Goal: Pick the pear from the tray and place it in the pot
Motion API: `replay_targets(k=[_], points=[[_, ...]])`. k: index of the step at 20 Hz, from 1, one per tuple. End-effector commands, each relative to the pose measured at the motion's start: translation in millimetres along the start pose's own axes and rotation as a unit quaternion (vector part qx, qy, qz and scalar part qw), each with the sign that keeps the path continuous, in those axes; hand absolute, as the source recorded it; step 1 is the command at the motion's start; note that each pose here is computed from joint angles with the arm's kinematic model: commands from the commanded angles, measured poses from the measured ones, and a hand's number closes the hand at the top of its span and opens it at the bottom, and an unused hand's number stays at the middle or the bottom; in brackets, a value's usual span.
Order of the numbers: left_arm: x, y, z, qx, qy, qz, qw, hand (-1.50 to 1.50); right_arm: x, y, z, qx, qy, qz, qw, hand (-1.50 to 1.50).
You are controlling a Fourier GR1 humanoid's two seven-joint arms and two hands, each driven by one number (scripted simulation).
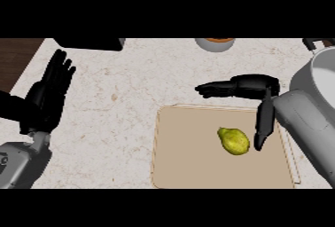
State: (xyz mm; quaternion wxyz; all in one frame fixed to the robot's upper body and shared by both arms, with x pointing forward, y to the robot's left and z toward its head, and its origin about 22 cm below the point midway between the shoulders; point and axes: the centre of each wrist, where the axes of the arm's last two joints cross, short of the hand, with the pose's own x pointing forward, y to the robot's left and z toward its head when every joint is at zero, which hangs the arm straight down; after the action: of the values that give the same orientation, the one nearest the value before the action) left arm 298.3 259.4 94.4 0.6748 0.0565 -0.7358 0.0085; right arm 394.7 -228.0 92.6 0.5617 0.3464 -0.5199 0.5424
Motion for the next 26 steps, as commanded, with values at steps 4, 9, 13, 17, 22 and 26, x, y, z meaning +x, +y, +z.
replay_targets(k=[4, 9, 13, 17, 22, 26], points=[[-5.6, -0.1, 3.2, 0.001, 0.01, -0.003, 0.9999, 0.0, -8.5, 10.2, -7.0, 0.129, -0.033, -0.01, 0.991, -1.5], [-6.9, 3.4, 1.5, 0.012, 0.005, -0.008, 0.9999, 0.0, -9.7, 14.4, -9.6, 0.142, -0.024, 0.0, 0.99, -1.5], [4.4, -2.3, 3.3, 0.001, 0.006, -0.001, 1.0, 0.0, -25.7, 29.7, -11.9, 0.142, 0.014, 0.022, 0.99, -1.5], [-13.1, -3.5, 7.5, 0.013, 0.007, 0.0, 0.9999, 0.0, -22.1, 20.2, -9.4, 0.135, 0.026, 0.047, 0.989, -1.5], [3.5, 7.8, -1.3, 0.013, 0.007, -0.006, 0.9999, 0.0, -49.9, 44.9, -26.8, 0.134, -0.001, 0.046, 0.99, -1.5], [-4.4, 7.7, 8.8, 0.01, 0.014, 0.005, 0.9998, 0.0, -61.3, 45.1, -19.3, 0.135, 0.01, 0.053, 0.989, -1.5]])
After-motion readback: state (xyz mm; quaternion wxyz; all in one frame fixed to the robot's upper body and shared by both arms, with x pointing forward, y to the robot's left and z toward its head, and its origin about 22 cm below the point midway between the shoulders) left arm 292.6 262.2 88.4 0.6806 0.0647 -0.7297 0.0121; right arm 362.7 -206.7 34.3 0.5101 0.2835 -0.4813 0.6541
